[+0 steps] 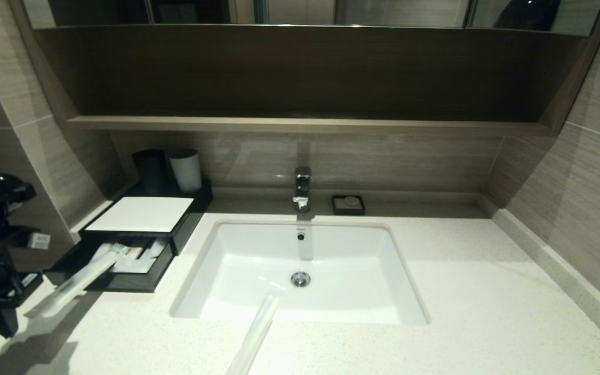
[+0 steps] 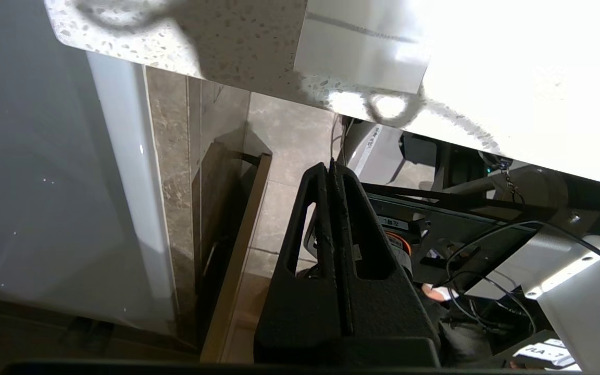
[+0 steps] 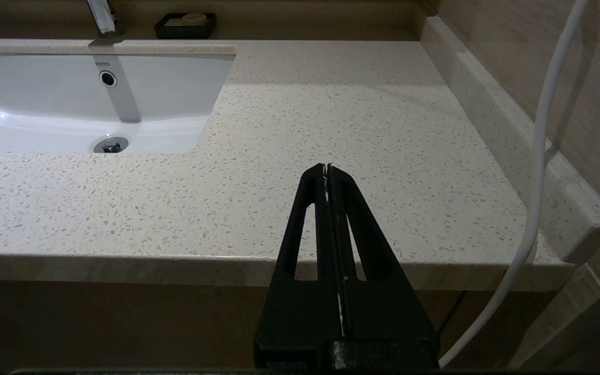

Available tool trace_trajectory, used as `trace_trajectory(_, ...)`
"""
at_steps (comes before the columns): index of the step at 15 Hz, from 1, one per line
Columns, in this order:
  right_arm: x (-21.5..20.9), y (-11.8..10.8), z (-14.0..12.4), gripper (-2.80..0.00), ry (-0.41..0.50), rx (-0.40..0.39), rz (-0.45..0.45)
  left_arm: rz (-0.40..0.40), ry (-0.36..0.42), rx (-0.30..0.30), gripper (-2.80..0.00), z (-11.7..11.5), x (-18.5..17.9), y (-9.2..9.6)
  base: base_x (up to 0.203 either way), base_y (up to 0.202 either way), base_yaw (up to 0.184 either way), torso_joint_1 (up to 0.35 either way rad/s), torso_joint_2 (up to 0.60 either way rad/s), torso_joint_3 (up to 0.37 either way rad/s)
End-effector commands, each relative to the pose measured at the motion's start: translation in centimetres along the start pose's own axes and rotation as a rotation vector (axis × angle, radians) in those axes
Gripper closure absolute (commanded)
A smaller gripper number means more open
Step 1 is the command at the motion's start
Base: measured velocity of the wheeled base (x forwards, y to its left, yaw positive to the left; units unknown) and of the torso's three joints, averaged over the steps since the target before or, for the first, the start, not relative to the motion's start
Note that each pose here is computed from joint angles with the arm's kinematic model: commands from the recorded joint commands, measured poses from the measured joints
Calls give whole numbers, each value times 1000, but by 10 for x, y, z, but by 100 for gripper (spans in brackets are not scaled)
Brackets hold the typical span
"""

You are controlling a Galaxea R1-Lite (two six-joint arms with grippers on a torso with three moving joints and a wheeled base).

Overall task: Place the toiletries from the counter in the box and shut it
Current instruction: Place the bathroom toiletry into the drawer

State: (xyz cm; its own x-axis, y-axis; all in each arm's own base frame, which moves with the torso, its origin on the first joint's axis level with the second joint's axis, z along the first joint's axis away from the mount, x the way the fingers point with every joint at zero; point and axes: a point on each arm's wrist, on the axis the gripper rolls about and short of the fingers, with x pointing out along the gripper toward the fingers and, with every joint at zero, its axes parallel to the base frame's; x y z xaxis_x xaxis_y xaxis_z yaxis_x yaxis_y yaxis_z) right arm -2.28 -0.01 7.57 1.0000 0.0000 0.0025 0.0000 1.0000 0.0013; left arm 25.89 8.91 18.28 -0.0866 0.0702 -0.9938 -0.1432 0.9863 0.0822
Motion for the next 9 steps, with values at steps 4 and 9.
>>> trace_trajectory(4,0,0,0,0,-1,0,0,-28,25,1,0,9,8,1,0,0,0,0,0,0)
trace_trajectory(9,0,0,0,0,-1,0,0,-39,15,7,0,13,10,-1,0,0,0,0,0,0)
